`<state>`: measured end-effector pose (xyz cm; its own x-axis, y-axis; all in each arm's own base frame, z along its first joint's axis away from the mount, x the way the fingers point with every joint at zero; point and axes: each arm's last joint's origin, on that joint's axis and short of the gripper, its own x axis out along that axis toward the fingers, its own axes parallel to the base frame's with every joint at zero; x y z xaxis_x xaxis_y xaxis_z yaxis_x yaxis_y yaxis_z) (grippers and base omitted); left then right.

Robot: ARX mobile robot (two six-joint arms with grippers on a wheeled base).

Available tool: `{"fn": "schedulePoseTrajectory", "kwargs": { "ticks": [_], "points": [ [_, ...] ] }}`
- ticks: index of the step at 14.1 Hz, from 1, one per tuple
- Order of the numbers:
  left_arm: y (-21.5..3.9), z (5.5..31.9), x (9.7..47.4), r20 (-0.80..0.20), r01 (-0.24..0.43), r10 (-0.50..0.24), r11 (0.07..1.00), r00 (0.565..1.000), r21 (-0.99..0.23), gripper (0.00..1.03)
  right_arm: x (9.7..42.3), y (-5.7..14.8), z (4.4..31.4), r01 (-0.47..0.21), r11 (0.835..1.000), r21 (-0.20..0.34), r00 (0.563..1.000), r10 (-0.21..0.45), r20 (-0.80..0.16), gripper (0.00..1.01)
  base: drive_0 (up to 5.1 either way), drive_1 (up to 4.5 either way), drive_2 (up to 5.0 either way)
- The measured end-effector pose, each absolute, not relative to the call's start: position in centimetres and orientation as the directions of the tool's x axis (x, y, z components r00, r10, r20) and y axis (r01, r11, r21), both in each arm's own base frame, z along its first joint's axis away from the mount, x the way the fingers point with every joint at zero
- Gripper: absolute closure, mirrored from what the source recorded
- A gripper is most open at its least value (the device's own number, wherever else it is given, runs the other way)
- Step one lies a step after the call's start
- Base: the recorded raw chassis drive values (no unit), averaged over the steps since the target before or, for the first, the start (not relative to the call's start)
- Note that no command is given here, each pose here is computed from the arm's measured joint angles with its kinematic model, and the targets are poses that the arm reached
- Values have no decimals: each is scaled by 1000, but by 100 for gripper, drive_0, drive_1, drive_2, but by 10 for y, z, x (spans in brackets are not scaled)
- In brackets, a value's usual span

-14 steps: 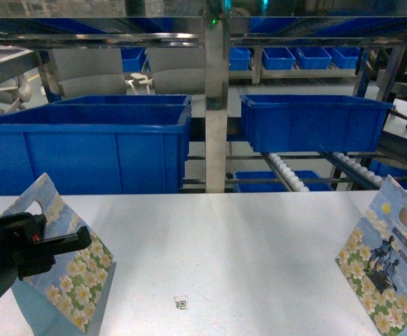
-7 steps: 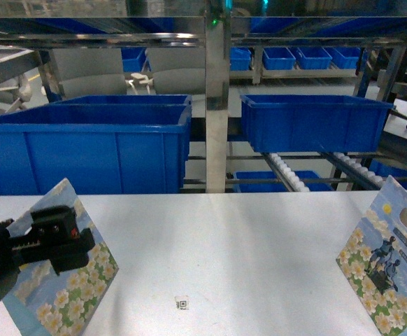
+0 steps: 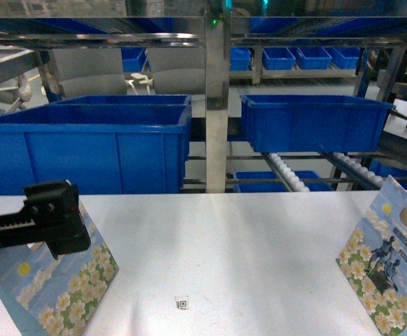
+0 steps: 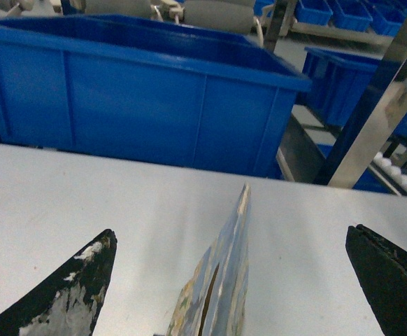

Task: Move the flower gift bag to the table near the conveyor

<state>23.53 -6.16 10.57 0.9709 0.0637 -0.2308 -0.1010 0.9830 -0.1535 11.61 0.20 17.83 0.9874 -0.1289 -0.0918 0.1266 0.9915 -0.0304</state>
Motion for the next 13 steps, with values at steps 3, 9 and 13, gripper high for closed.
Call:
{"fn": "schedulePoseTrajectory", "kwargs": {
  "ticks": [3, 9, 13],
  "points": [
    [-55, 126, 223, -209, -62, 28, 986, 978, -157, 5, 116, 2, 178, 127, 991, -30, 987, -129, -91, 3, 0, 0, 0],
    [-34, 159, 188, -201, 0, -23, 993, 979, -114, 5, 116, 2, 178, 127, 991, -30, 987, -129, -92, 3, 0, 0, 0],
    [-8, 151, 153, -272, -36, 20, 998, 962, -52, 5, 116, 2, 178, 127, 991, -30, 987, -129, -91, 3, 0, 0, 0]
  ]
}}
